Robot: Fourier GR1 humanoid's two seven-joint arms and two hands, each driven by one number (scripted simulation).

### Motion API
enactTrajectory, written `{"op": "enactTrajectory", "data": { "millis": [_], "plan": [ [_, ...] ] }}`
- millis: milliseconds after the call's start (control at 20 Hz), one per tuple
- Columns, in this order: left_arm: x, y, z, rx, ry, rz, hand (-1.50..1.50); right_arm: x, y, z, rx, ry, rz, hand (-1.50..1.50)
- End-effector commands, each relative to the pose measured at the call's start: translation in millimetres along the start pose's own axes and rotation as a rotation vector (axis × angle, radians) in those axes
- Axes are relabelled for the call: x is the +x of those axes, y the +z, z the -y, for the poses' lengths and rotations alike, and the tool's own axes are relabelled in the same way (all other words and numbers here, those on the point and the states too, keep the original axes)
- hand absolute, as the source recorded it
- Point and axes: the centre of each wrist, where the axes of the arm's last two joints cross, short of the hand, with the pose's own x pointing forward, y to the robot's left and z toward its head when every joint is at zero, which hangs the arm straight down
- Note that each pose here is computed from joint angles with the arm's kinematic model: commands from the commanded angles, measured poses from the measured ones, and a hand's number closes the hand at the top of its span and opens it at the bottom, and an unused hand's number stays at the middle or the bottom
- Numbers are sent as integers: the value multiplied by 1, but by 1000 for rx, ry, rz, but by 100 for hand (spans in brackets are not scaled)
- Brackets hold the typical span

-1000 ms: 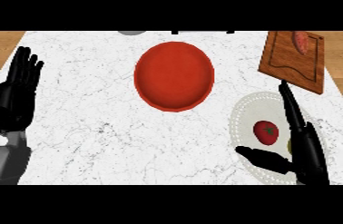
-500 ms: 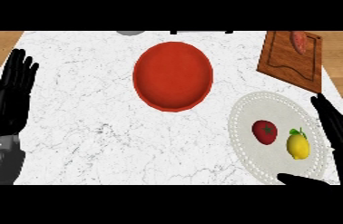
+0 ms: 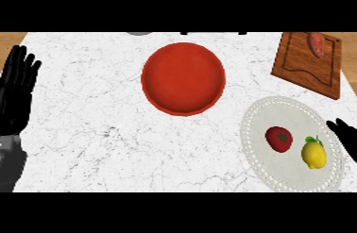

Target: Pick the lemon from the placemat and place it in the bowl

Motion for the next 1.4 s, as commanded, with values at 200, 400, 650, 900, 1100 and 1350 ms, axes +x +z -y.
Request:
{"op": "enactTrajectory", "data": {
  "millis": [200,400,650,900,1100,1350],
  "plan": [
    [7,-9,-20,11,-9,-13,0,0,15,2,100,19,-69,-150],
    [6,4,-24,-13,-3,6,0,-6,-5,5,133,43,-82,-150],
    [4,1,-12,-22,0,4,0,-32,-38,-34,153,37,-98,-150],
    [-5,1,-9,-2,7,5,0,-50,-56,-43,151,12,-133,-150],
    [-19,11,15,-3,11,-3,0,-58,-67,-63,160,21,-150,-150],
    [-12,10,16,-1,6,3,0,-73,-69,-44,146,-6,-126,-150]
  ]
}}
